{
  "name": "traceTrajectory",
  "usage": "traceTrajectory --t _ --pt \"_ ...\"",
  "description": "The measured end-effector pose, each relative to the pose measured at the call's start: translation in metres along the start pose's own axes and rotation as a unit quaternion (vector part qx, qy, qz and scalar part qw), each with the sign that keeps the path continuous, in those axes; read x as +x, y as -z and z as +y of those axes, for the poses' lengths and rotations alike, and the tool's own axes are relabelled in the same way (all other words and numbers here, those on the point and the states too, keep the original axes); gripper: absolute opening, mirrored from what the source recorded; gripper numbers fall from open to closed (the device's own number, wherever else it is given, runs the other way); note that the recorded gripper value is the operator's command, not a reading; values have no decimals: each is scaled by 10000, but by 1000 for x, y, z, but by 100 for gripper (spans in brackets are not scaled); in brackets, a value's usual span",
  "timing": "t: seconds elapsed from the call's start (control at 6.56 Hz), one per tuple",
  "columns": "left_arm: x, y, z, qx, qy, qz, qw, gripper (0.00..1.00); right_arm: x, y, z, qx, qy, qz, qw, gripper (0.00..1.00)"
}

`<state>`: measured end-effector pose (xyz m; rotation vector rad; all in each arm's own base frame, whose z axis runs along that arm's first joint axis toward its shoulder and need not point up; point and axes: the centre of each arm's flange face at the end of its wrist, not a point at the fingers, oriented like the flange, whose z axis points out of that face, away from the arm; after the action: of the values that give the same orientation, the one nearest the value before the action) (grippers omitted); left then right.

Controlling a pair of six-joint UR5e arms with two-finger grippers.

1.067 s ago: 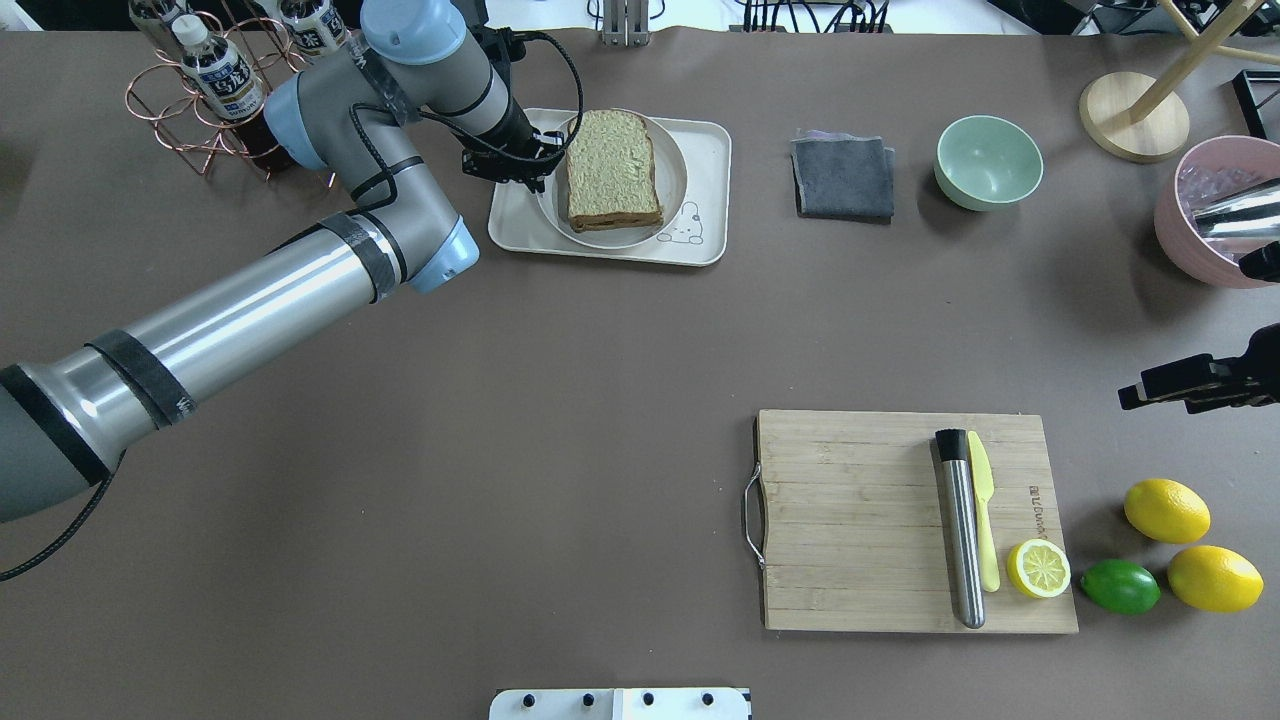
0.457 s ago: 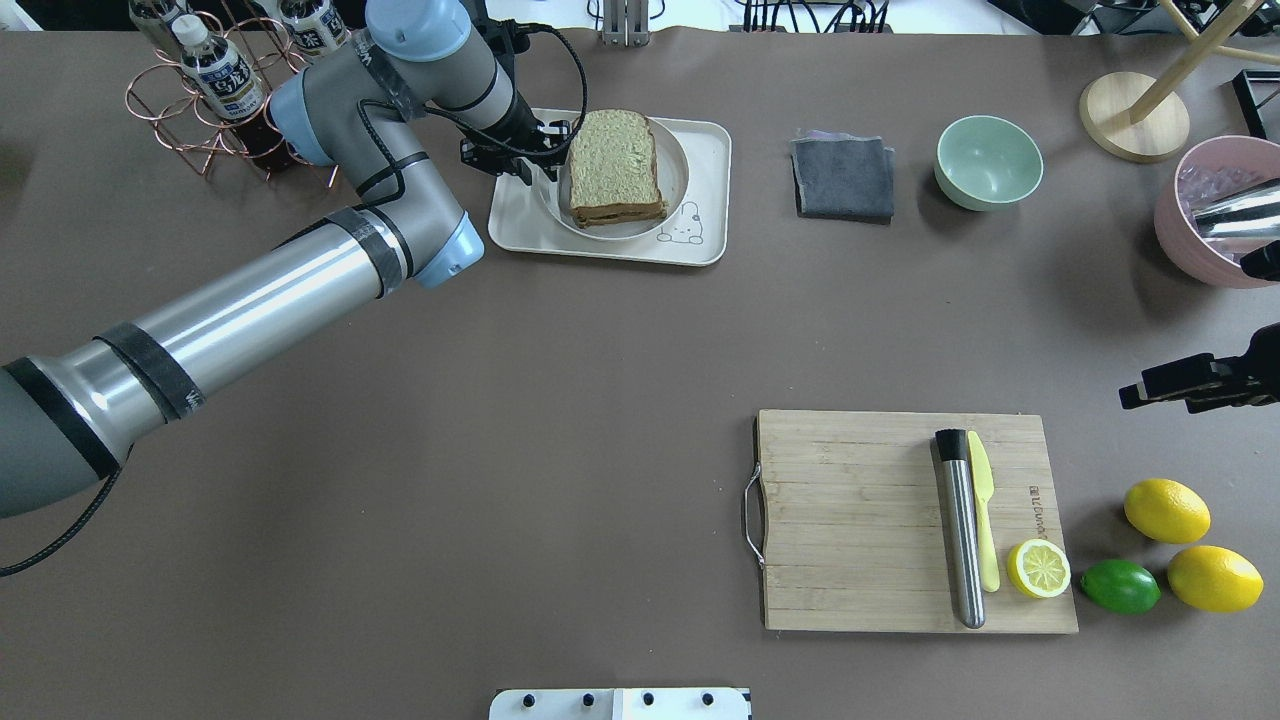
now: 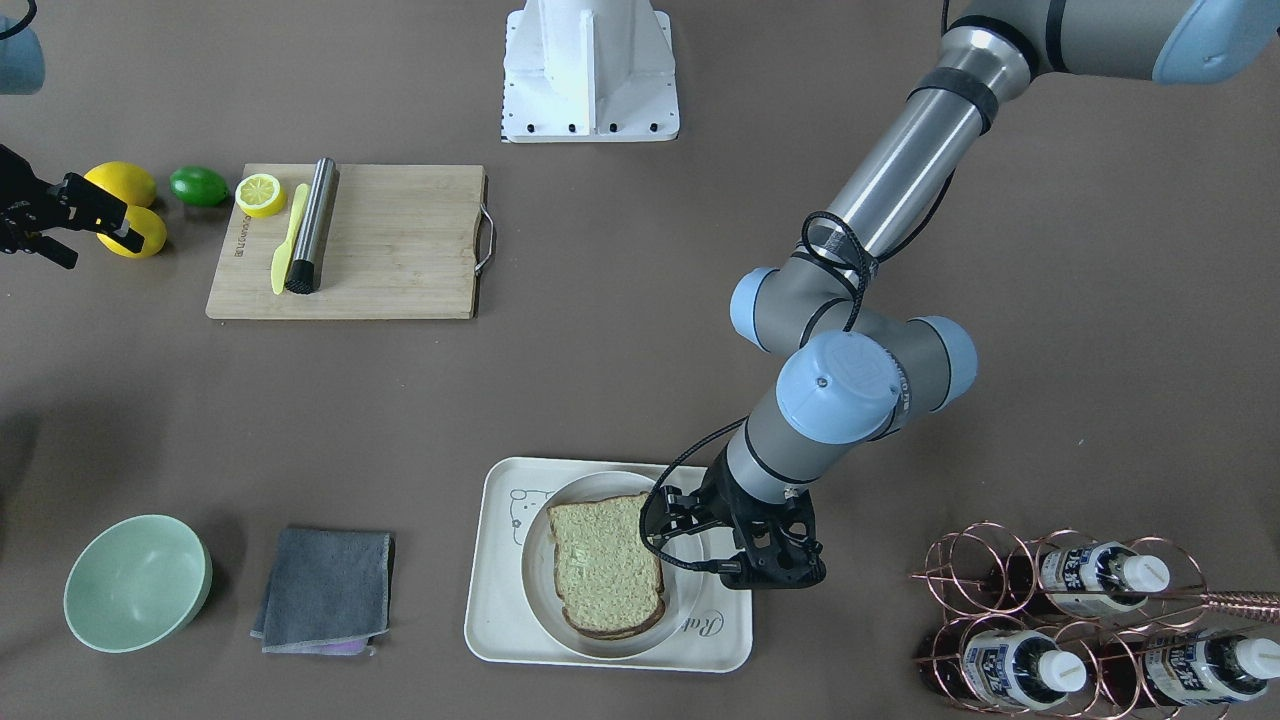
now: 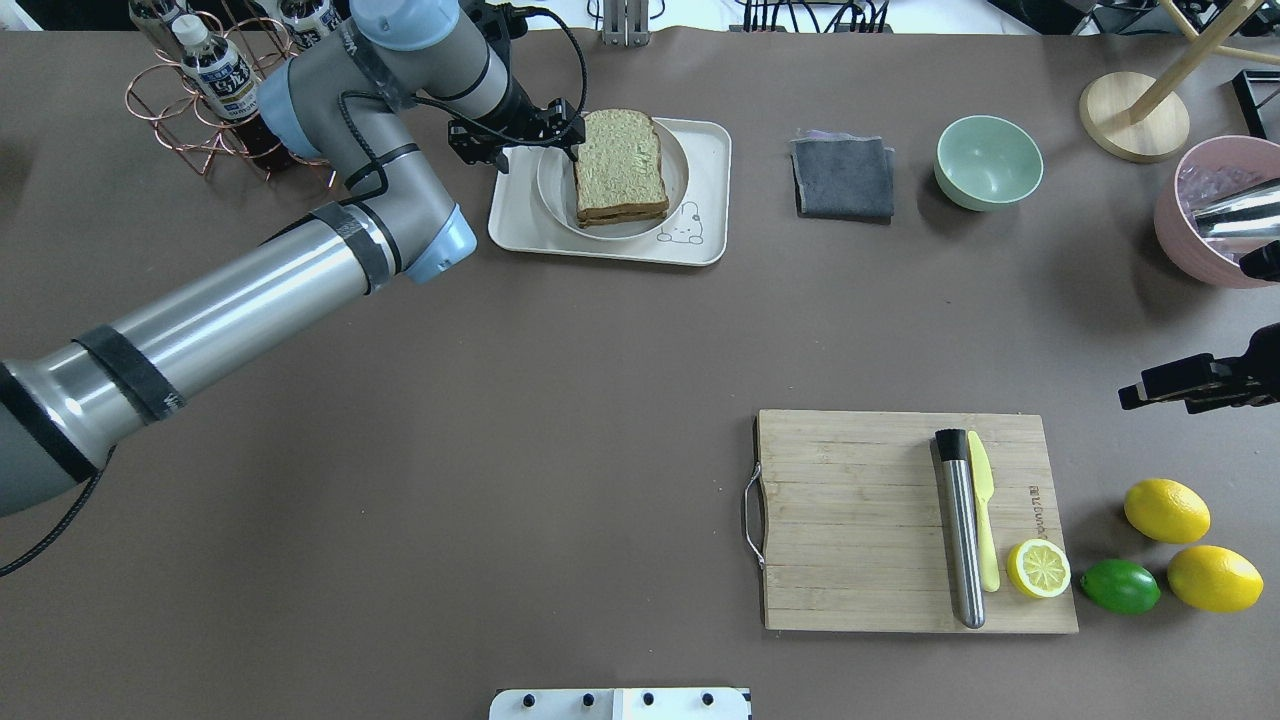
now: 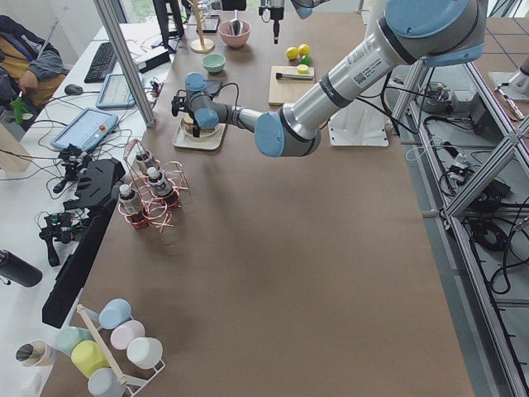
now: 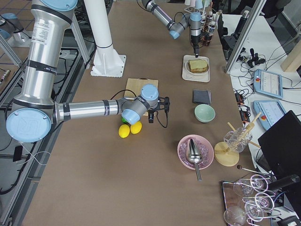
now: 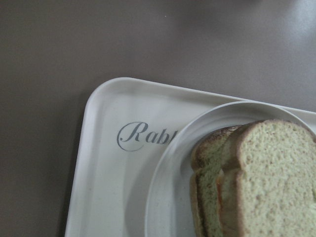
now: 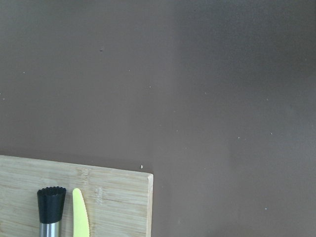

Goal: Make sandwich and place on tray
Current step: 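Release the plate and withdraw the left gripper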

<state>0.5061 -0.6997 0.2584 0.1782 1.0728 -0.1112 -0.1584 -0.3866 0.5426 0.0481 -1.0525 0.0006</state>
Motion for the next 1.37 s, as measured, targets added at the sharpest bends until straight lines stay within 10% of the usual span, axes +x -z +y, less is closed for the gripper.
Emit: traceTrajectory --t 0.76,1.37 --pt "-188 179 83 -553 -456 -481 9963 98 35 23 -8 147 142 251 9995 99" --pt "-419 299 176 -504 -1316 -1212 9826 98 145 98 -14 79 757 1401 9872 99"
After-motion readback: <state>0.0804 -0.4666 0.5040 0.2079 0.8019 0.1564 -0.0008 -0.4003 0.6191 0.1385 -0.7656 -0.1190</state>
